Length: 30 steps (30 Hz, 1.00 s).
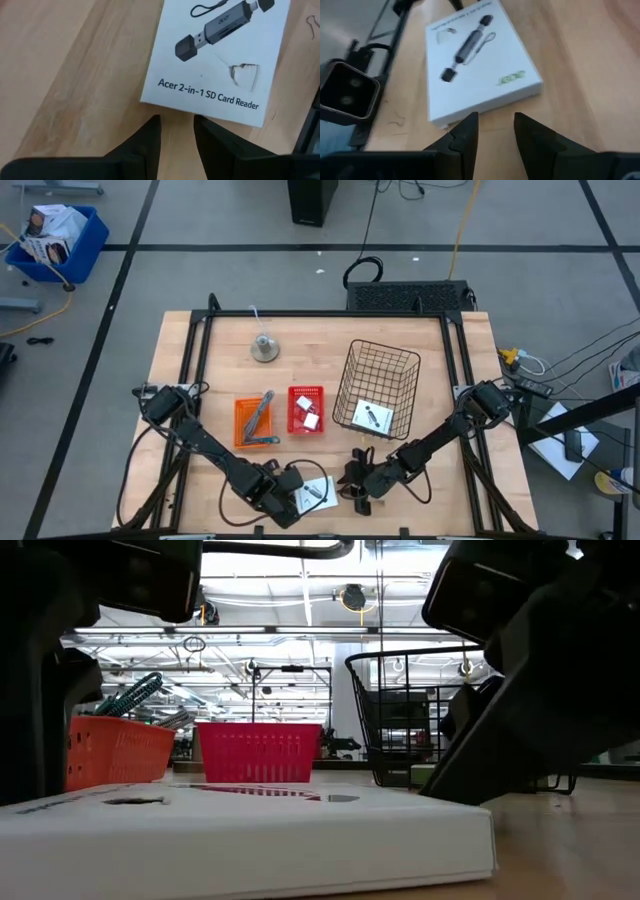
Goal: Pick and place items into bin
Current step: Put the card reader into the basket
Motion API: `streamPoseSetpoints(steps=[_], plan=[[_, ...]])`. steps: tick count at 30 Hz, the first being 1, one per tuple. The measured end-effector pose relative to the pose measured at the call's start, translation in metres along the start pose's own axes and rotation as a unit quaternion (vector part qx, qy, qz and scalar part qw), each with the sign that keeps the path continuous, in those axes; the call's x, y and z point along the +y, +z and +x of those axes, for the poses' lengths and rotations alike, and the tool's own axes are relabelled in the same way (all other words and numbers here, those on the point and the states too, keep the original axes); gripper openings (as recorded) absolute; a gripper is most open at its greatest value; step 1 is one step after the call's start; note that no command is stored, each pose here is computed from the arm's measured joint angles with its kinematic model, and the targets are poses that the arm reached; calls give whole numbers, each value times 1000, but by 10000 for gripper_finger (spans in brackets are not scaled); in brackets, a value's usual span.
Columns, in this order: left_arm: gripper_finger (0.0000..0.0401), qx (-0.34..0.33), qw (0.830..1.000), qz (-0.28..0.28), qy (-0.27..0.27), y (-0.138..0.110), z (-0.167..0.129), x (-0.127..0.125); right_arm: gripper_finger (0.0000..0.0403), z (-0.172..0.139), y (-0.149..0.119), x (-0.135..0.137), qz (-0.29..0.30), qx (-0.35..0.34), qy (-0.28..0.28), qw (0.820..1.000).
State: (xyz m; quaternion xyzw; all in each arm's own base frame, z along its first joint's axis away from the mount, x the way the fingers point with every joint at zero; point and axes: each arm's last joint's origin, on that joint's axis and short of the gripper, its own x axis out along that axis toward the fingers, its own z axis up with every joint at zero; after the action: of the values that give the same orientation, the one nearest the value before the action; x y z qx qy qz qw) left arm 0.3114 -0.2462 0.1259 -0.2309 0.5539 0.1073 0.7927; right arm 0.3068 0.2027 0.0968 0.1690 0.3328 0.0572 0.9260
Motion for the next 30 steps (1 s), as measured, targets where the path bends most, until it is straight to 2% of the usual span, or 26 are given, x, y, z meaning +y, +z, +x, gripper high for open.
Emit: streamPoseSetpoints(steps=[9,19,30], plan=[[124,-47,997,33,-55,8,2,-11,118,0,3,5,-16,-12,42,999],[124,-78,995,40,-54,11,3,-12,81,-1,4,6,-38,-17,52,998],[124,-102,993,41,-42,13,3,-11,73,-1,6,7,-58,-21,66,996]])
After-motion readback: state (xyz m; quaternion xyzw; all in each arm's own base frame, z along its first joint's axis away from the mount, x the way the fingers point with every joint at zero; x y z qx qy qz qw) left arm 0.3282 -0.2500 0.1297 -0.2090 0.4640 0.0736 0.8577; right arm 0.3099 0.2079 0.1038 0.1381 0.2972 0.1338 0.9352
